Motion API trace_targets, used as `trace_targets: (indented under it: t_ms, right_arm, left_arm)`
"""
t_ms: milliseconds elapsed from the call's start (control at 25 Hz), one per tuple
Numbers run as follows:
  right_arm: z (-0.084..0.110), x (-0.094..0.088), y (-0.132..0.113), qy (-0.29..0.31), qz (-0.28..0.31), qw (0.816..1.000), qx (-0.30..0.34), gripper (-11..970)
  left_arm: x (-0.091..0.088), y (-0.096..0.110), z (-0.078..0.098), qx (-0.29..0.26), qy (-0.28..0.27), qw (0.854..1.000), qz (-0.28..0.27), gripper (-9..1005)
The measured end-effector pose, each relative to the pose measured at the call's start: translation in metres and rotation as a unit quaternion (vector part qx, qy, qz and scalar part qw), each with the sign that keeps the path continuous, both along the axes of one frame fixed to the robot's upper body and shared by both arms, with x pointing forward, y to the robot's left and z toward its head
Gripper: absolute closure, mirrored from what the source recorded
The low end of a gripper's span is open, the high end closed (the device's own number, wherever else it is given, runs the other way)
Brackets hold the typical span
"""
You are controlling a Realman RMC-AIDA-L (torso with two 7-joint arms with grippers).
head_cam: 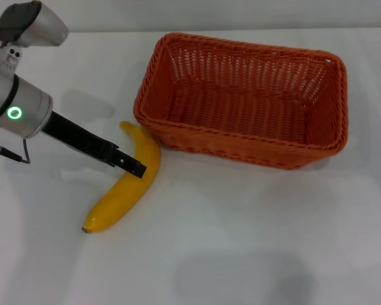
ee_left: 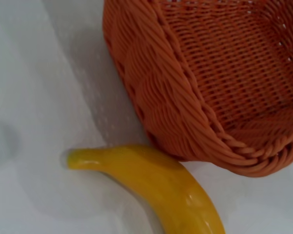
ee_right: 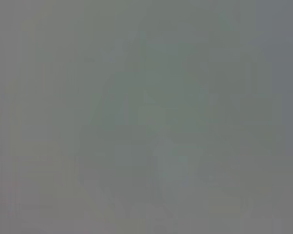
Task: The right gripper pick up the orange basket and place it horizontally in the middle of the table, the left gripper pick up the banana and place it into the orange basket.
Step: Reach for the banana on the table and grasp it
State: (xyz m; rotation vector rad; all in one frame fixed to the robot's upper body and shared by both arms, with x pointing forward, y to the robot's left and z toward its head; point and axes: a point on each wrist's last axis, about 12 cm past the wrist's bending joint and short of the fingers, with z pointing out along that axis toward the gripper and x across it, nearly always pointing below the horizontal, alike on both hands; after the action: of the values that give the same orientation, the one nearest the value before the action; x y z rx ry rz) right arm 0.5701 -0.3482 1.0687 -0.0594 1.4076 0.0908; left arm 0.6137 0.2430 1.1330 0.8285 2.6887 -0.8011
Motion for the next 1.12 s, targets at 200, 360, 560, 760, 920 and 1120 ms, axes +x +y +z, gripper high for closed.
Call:
trace_targets:
  t_ms: [200,360,560,760,920,1120]
  right_arm:
    - [0.000,-0.001,-0.004,-0.003,-0.011,1.000,0.005,83]
    - [0.000,-0.003,-0.005,-0.002,-0.013,1.000,0.006,83]
    - [-0.002,-0.004,-0.006,0.000,-0.014,1.000,0.006,83]
    - [-0.003,-0.007,-0.007,-0.001,-0.016,1.000,0.007,83]
    - [-0.005,-0.011,-0.010,0.000,-0.019,1.000,0.007,83]
    - [-0.005,-0.014,-0.013,-0.001,-0.025,1.000,0.010,83]
  left_arm:
    - [0.002,-0.007,-0.008,0.010,0.000,1.000,0.000,308]
    - [0.004,-0.014,-0.016,0.023,0.004,1.000,-0.002,309]
    - [0.004,-0.019,-0.019,0.024,0.007,1.000,-0.002,311]
    - [0.004,-0.023,-0.021,0.023,0.012,1.000,-0.002,313]
    - [0.004,-0.023,-0.021,0.026,0.013,1.000,-0.001,315]
    - [0.005,-0.025,-0.019,0.026,0.016,1.000,0.000,378]
